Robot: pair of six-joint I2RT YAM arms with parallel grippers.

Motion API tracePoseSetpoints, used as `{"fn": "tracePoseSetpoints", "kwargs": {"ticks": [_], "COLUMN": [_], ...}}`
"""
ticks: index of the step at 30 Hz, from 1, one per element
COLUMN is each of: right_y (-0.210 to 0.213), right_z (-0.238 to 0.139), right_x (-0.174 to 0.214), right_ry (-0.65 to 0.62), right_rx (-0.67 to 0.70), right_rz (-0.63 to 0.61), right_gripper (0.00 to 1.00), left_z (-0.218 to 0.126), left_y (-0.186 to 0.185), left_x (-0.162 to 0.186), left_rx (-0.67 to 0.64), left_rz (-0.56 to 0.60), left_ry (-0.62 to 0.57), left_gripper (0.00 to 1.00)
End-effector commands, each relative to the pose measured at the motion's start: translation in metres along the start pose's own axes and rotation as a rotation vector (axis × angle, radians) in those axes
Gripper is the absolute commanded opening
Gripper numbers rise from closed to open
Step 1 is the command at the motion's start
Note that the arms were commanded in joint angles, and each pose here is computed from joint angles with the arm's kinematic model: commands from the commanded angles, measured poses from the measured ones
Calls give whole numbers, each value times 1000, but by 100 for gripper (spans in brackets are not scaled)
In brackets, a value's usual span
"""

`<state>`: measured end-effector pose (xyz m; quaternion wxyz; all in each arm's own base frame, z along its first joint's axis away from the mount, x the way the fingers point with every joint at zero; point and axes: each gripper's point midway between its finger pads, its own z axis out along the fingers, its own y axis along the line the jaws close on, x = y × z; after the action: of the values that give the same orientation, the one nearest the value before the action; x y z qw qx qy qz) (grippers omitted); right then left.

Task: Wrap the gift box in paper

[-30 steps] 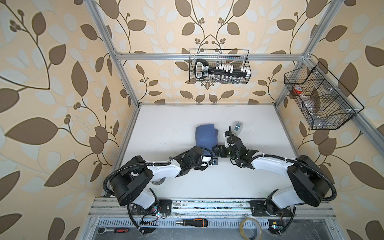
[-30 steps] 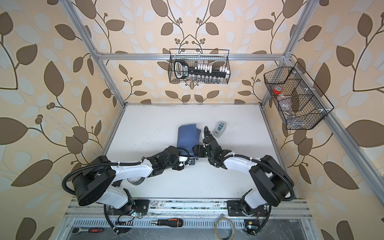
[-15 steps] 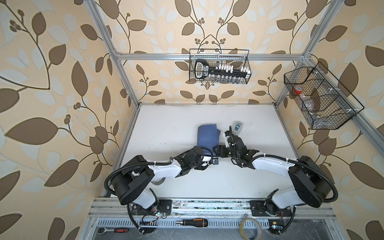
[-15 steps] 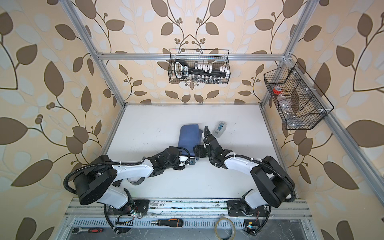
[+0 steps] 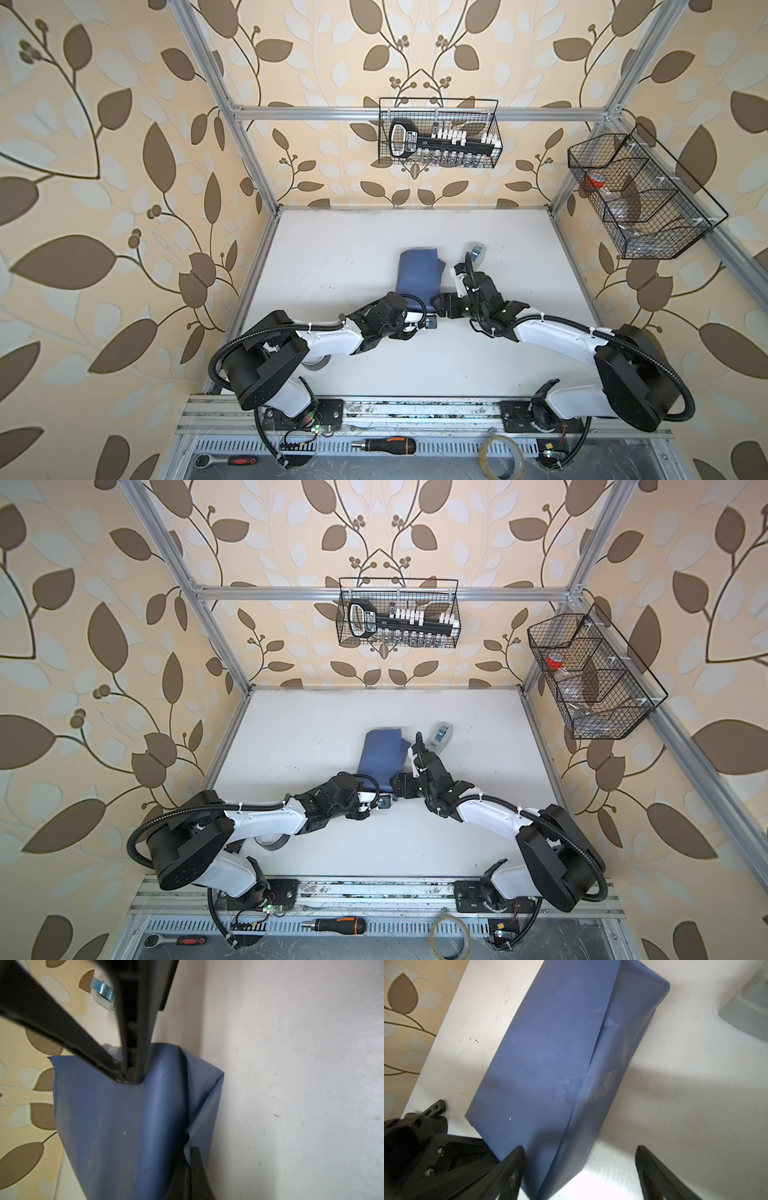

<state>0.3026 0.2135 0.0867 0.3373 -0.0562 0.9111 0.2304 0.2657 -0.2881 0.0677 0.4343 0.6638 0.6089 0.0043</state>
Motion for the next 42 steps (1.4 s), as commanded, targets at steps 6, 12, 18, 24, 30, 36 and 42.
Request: {"fn": "tracePoseSetpoints", "kwargs": {"ticks": [6,12,18,24,30,36,42], "right_y": [-8,3,18,27,31,28,27], "right_z": [-13,-11,-5,-1,8,15,25], "right_x": [30,38,41,39,37,37,34], "right_ry": [-37,-155,-247,-327,-358,-378,-399], "right_rx": [-68,-124,-129,-154,-170,-163,-151], "right_rz": [-60,-179,-325,-387,-427,-437,-436], "right_gripper": [88,92,93,92,88,88,88], "left_z": [0,-1,-1,-1,-1,-1,-1], "left_y": [9,9,10,10,10,11,10], "left_x": [-3,-3,-3,-4,-4,-4,-5], "left_rx": [-33,-31,-30,-27,-25,-25,-18], "left_rz": [4,-1,-4,-11,-13,-14,-18], "left_ry": [-23,-25,-24,-31,-29,-29,-30], "left_gripper": [0,0,0,0,0,0,0]}}
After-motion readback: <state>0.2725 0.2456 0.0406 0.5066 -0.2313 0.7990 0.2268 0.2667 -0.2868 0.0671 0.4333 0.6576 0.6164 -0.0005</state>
